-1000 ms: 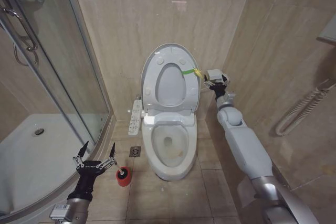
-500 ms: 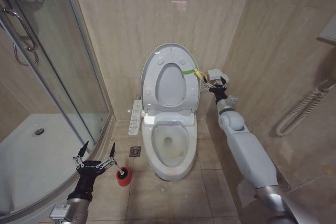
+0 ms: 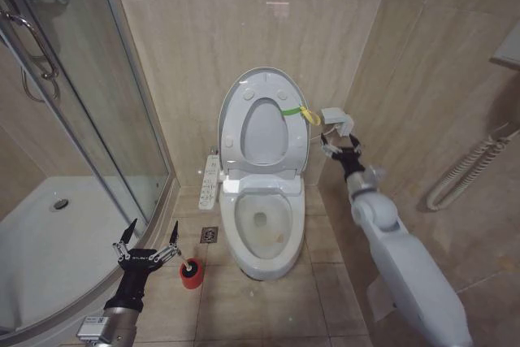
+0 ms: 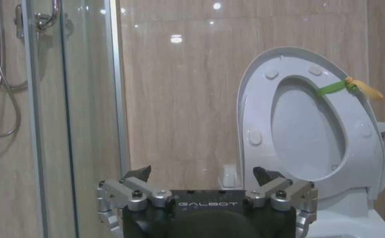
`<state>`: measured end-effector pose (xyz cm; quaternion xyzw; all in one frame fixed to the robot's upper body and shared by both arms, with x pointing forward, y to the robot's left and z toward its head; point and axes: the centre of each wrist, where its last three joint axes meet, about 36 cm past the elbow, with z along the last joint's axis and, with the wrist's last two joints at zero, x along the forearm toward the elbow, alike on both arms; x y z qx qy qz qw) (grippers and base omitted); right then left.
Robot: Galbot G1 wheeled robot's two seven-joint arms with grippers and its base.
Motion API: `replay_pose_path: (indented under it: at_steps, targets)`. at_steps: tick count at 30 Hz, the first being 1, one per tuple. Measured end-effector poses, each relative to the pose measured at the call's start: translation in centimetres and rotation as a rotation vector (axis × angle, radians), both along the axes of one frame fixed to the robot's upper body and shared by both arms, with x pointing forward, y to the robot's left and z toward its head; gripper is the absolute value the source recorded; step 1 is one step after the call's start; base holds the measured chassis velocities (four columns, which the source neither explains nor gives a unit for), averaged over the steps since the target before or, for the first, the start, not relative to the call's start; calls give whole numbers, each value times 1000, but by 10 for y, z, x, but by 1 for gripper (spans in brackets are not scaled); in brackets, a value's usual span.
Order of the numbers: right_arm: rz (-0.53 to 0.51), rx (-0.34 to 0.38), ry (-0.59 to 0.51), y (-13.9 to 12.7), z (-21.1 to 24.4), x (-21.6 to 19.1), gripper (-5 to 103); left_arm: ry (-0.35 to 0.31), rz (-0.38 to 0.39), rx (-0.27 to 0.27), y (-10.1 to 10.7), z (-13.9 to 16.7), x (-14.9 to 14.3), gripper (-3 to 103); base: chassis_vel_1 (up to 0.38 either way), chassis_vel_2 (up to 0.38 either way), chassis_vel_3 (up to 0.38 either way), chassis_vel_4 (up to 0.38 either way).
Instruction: Open the toilet lid, clean the toilet bowl with a toilet brush, close the toilet lid, and flush.
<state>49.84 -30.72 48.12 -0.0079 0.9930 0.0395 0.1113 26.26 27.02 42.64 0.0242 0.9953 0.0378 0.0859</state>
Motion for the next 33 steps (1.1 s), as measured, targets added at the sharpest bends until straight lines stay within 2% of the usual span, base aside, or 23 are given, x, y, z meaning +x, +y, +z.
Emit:
replay_pose_path:
  at_steps: [3,16,19,25,33]
  targets:
    - [6,13,5,11,-9,-38,100,0,0,0,0,0,0,100,0,0,0,0]
    - [-27,-11,38,22,-32,-101,100,0,0,0,0,0,0,100,0,0,0,0]
    - [-28,-49,62,29,-42,-122,100,0,0,0,0,0,0,100,0,0,0,0]
    - [-33,-74,61,34,-41,-135,100,0,0,0,0,0,0,100,0,0,0,0]
    - [-66,-45,87,42,-42,-147,100,0,0,0,0,0,0,100,0,0,0,0]
